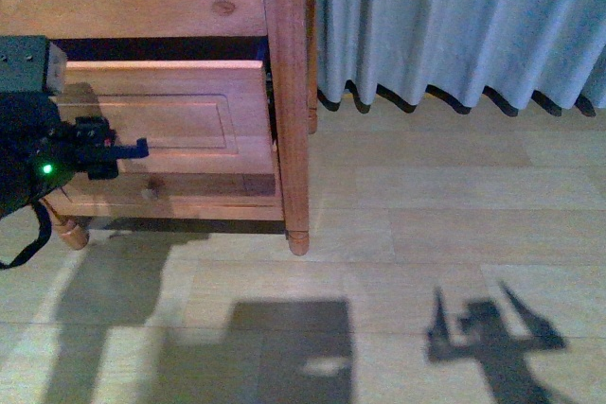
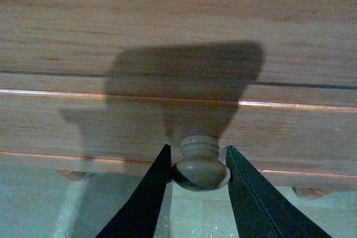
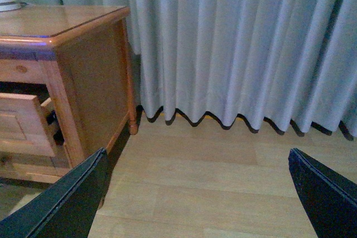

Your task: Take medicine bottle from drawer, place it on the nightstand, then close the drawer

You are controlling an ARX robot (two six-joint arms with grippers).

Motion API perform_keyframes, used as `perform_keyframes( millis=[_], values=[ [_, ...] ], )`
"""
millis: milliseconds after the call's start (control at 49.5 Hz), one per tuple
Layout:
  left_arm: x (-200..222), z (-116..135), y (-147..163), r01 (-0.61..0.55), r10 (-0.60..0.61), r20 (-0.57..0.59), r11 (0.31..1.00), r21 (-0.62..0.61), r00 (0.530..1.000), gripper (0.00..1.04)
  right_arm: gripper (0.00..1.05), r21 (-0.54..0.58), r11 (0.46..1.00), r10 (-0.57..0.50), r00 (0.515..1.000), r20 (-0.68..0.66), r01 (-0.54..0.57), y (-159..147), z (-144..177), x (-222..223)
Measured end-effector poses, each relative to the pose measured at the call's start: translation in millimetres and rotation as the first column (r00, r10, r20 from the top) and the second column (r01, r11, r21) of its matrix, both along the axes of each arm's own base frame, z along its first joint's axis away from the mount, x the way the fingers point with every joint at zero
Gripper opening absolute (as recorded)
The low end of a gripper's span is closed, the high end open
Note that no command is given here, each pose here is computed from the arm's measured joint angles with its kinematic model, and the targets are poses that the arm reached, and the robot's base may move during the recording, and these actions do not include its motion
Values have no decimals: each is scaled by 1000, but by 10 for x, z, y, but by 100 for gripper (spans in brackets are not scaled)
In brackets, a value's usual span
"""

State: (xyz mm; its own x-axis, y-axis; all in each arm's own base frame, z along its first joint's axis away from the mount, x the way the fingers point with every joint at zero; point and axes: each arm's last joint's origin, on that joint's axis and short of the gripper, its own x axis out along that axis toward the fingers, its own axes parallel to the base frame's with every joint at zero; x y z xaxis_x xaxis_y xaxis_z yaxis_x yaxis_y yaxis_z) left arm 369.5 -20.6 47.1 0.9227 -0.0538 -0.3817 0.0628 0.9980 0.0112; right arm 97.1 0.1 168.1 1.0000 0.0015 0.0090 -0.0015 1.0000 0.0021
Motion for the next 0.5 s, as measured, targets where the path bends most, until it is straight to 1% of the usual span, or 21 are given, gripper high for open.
perform_keyframes(
  millis=[262, 505],
  values=[
    [-670, -21, 26, -11, 11, -35, 1000, -7, 999, 26, 98, 0, 1000, 0, 1000, 0, 0, 0, -1, 0],
    [-1138, -66, 80, -16, 15, -55, 1000, -13, 998, 26, 98, 0, 1000, 0, 1000, 0, 0, 0, 0, 0]
  ],
)
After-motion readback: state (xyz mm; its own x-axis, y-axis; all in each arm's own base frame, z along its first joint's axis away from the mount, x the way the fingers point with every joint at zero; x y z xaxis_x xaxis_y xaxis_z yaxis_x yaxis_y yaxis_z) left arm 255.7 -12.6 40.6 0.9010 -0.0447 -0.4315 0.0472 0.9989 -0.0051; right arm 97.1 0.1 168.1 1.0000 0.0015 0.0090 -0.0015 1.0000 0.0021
